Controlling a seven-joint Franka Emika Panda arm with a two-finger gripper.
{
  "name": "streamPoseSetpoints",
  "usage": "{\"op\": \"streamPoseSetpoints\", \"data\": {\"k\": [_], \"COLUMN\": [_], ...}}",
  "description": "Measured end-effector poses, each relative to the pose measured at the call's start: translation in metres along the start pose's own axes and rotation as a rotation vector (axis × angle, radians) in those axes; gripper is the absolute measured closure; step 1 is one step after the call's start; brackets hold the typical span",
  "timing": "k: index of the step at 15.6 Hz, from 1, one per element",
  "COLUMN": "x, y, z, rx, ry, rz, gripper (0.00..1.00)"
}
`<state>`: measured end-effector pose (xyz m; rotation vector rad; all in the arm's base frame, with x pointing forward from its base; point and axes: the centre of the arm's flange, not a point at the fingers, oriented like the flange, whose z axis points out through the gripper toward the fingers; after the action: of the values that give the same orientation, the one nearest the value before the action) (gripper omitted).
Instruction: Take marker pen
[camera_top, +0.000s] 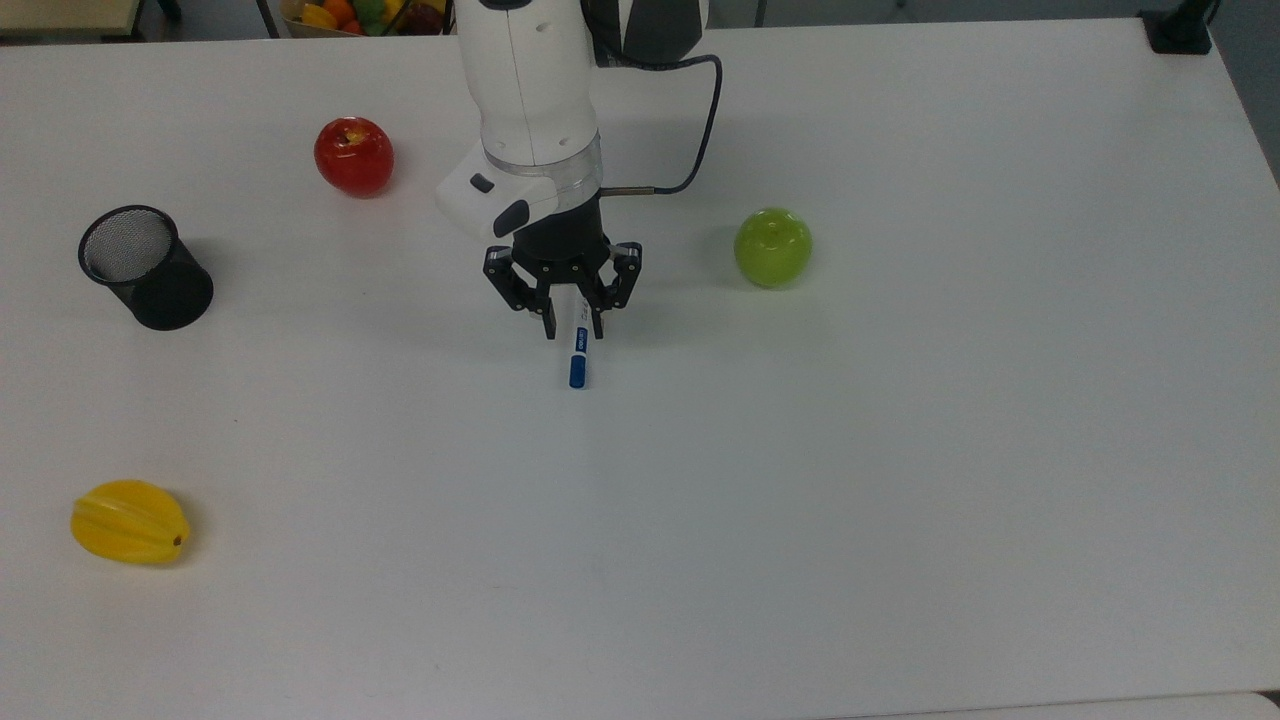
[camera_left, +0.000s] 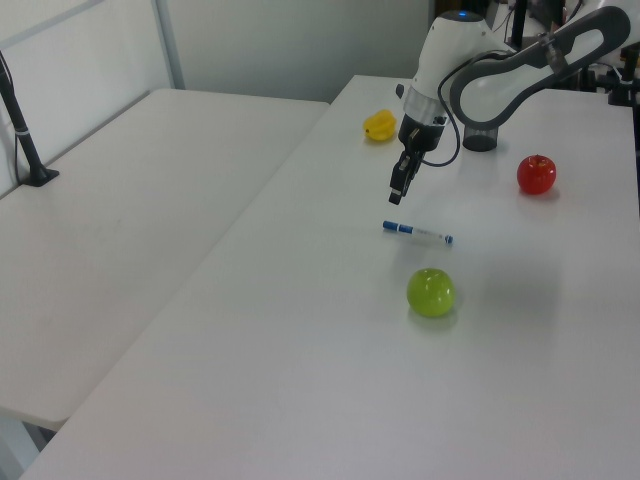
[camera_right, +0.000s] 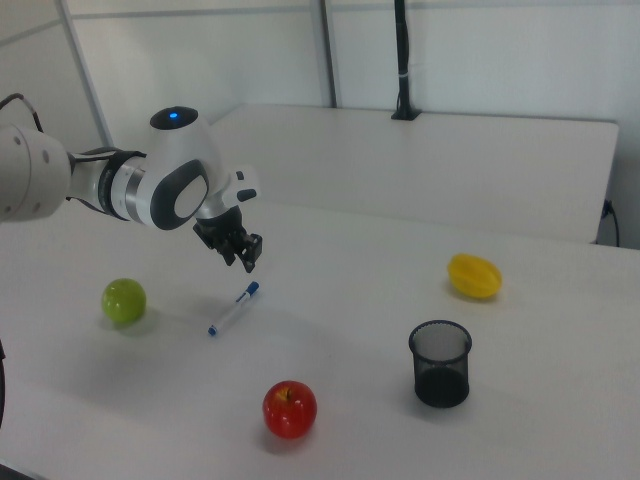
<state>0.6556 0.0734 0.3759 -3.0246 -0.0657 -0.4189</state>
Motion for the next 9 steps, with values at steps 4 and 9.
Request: {"op": "streamPoseSetpoints", "data": {"k": [4,9], "x": [0.004,0.009], "y": [-0.001,-0.003], "z": [-0.007,-0.063], "rx": [0.001,-0.001], "ry": [0.018,0.013], "rz": [-0.001,-0.005], "gripper": [0.15,0.0]}}
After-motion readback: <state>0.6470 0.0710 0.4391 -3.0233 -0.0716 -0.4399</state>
